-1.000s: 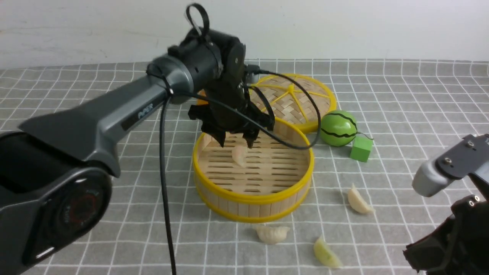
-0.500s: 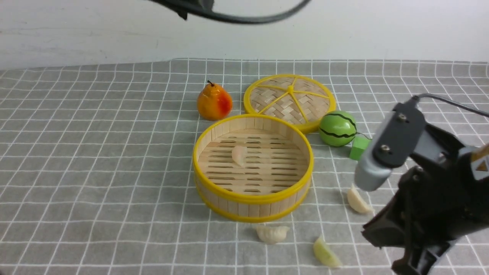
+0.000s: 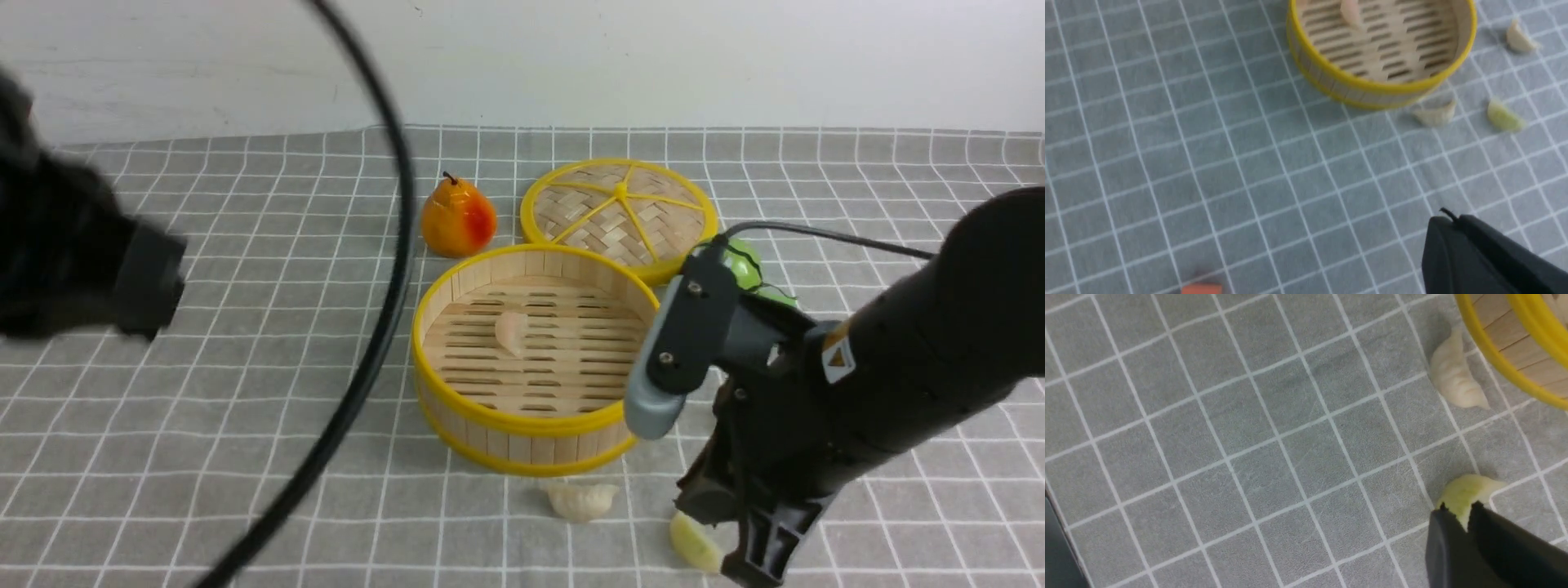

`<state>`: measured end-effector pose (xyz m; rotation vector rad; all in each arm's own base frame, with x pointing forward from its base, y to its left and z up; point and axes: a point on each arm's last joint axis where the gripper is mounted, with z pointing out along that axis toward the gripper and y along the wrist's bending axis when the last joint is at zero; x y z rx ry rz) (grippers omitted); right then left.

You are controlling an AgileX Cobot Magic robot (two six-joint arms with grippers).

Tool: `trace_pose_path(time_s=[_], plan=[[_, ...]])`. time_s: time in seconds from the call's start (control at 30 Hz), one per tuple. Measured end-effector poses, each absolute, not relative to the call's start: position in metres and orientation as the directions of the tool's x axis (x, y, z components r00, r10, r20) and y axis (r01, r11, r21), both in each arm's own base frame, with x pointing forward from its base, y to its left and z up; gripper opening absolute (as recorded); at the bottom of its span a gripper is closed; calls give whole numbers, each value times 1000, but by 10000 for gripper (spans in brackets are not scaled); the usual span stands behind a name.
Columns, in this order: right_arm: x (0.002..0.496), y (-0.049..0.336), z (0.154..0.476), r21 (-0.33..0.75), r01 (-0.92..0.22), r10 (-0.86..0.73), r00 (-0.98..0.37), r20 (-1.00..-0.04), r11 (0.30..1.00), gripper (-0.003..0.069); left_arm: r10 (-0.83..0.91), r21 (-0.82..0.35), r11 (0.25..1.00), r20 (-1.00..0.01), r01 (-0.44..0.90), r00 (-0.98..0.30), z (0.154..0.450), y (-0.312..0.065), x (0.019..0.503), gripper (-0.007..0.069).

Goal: Put the dumplings into the steamer on the table with the grey tablecloth.
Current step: 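Reach for and grasp a dumpling lying on the table beside the steamer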

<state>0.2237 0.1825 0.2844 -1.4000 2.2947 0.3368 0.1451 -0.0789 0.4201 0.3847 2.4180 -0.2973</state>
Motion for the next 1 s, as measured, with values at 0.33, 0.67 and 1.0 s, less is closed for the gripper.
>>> trace_pose_path(time_s=[0.33, 0.67, 1.0], plan=[[263, 211, 258, -50, -939, -859, -288, -424, 340, 318, 174, -128, 933, -658, 336, -733, 353, -49, 90, -14], [290, 226, 202, -103, -963, -907, -193, -374, 247, 487, 164, -133, 931, -680, 340, -714, 337, -43, 79, -14], [303, 233, 183, -150, -951, -897, -191, -400, 270, 491, 154, -137, 929, -702, 344, -695, 339, -44, 81, -14]])
